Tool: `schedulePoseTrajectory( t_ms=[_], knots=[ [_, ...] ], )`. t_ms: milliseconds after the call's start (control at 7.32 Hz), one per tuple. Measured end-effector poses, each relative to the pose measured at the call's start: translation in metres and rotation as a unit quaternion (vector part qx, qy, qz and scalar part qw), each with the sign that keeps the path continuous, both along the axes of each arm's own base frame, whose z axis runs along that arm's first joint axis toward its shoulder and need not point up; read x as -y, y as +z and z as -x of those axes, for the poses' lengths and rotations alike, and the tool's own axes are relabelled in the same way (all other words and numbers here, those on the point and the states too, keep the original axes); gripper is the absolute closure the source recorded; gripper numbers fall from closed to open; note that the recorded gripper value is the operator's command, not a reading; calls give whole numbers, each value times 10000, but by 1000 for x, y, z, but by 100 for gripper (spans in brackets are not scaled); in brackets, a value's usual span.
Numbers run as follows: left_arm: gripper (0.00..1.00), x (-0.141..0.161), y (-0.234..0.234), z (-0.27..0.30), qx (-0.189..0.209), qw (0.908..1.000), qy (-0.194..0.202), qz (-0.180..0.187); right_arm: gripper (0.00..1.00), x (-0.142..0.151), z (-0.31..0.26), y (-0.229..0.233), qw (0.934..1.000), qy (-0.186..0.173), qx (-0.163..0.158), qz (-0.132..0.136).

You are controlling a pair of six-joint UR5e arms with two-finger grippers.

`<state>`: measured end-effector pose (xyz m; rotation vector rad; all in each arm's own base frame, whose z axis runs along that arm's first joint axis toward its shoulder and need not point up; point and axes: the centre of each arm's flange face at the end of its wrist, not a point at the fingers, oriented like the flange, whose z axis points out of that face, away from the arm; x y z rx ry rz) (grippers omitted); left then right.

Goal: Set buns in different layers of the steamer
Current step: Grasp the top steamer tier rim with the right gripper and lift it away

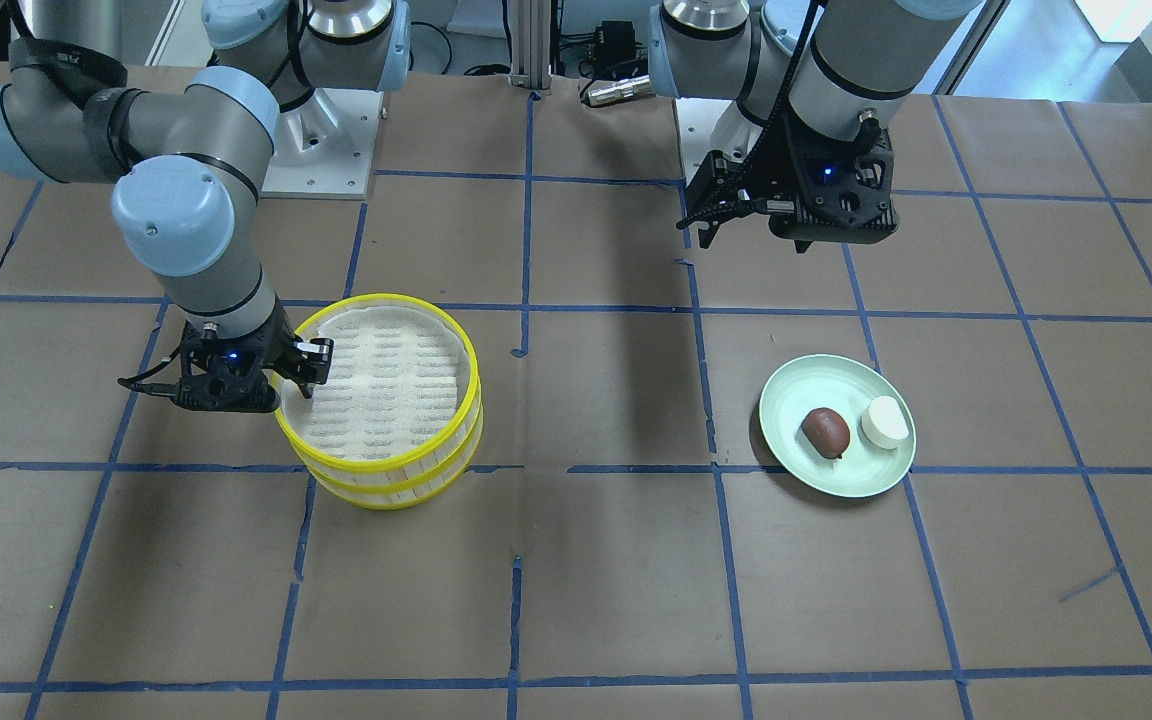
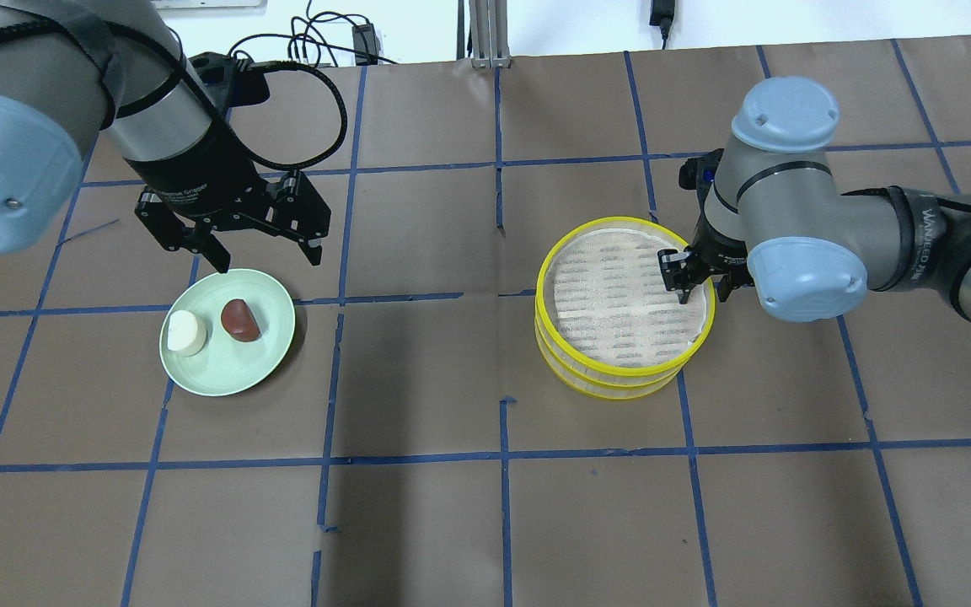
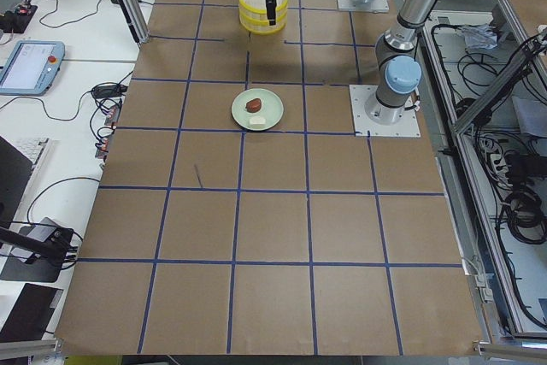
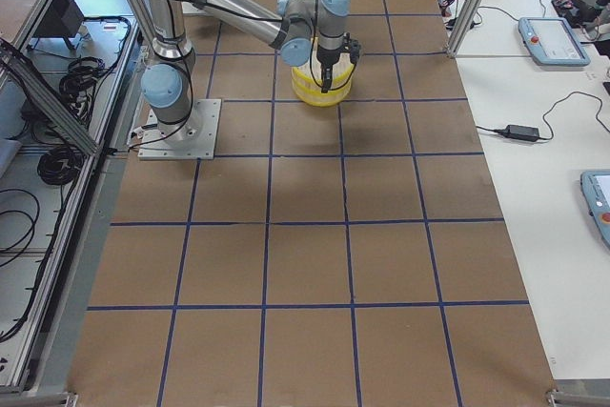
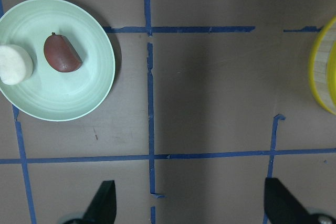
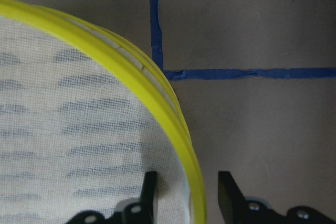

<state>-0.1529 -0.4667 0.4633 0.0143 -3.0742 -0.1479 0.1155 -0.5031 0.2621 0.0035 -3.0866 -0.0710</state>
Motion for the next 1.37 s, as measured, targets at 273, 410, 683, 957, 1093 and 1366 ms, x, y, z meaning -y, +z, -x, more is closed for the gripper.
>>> schedulePoseTrajectory(
  t_ms=[273, 410, 683, 957, 1093, 1366],
  knots=[
    [0, 0, -1, 0, 0, 10000, 8, -13, 95, 0, 0, 4, 10000, -8, -28, 7],
    [0, 0, -1, 0, 0, 10000, 11, -16, 98, 1, 0, 11, 10000, -27, -1, 81],
    [0, 0, -1, 0, 2, 10000, 26, -19, 97, 1, 0, 28, 9999, -33, 16, 127],
    [0, 2, -2, -2, -2, 10000, 15, -15, 96, 3, 3, 70, 9999, -38, 21, 147],
    [0, 10, -7, -11, 44, 10000, 54, -1, 96, 7, 6, 96, 9999, -60, 20, 154],
    [1, 50, -47, -69, 353, 9992, 122, -135, 95, 12, 24, 137, 9996, -220, 9, 194]
  ],
)
